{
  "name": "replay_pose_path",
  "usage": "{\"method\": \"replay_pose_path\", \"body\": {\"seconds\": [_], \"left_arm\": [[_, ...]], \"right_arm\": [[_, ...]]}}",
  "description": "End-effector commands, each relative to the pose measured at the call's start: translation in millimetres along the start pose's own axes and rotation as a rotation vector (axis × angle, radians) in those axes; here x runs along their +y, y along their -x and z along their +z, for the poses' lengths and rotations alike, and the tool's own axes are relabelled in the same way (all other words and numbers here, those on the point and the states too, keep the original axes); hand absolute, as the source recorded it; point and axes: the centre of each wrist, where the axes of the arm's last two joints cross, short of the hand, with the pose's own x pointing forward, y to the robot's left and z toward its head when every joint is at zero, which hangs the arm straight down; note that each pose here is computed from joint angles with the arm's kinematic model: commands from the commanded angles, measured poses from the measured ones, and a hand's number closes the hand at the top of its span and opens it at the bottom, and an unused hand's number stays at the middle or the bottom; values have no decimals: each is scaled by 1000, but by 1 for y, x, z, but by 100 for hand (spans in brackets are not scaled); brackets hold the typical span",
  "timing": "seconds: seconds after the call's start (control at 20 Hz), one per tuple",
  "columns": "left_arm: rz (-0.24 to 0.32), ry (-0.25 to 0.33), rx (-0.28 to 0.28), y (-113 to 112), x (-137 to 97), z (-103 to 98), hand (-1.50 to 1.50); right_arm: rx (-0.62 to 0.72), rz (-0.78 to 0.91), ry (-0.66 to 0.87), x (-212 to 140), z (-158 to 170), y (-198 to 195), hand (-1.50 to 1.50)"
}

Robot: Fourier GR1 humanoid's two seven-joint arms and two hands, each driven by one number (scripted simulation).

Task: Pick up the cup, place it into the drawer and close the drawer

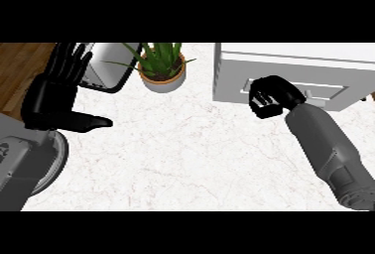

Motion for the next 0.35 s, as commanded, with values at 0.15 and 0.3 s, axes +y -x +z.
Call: {"method": "replay_pose_path", "body": {"seconds": [0.15, 0.3], "left_arm": [[32, 9, 23, 10, -2, 6, -150], [23, 23, 7, 6, -5, 0, -150]], "right_arm": [[111, 5, 176, -63, 3, 7, 150], [101, -1, 169, -59, 9, 13, 150]]}}
